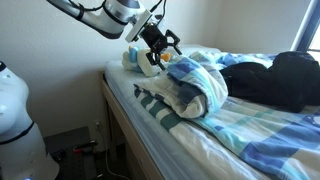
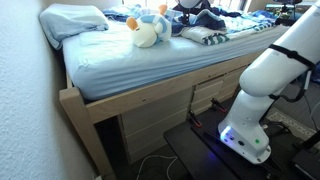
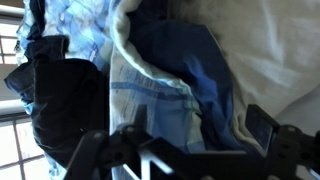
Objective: Place the stuffed duck under the the duvet cover
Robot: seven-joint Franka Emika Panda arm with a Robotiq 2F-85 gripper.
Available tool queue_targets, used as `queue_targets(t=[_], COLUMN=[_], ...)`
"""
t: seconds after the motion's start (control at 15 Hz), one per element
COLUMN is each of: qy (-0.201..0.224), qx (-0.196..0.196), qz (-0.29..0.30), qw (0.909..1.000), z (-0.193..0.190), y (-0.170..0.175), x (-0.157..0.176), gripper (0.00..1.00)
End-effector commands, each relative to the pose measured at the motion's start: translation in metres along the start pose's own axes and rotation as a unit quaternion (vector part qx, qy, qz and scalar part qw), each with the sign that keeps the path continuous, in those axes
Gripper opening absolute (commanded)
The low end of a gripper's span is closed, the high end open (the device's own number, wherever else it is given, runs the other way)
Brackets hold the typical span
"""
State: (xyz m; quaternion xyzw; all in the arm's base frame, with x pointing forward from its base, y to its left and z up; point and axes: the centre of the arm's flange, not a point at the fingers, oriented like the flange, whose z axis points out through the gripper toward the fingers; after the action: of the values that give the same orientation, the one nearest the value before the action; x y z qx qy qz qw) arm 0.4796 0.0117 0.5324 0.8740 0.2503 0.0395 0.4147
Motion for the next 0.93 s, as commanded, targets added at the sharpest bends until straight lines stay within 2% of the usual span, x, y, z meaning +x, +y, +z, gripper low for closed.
queue_targets(t=[0.0,0.87], qy=[-0.012,-0.04], qx=[0.01,0.006], qz=[-0.008,-0.017], qw=[0.9998,0.999], z=[-0.008,0.038], y=[-0.002,-0.001], x=[-0.003,0.008], gripper=[1.0,1.0])
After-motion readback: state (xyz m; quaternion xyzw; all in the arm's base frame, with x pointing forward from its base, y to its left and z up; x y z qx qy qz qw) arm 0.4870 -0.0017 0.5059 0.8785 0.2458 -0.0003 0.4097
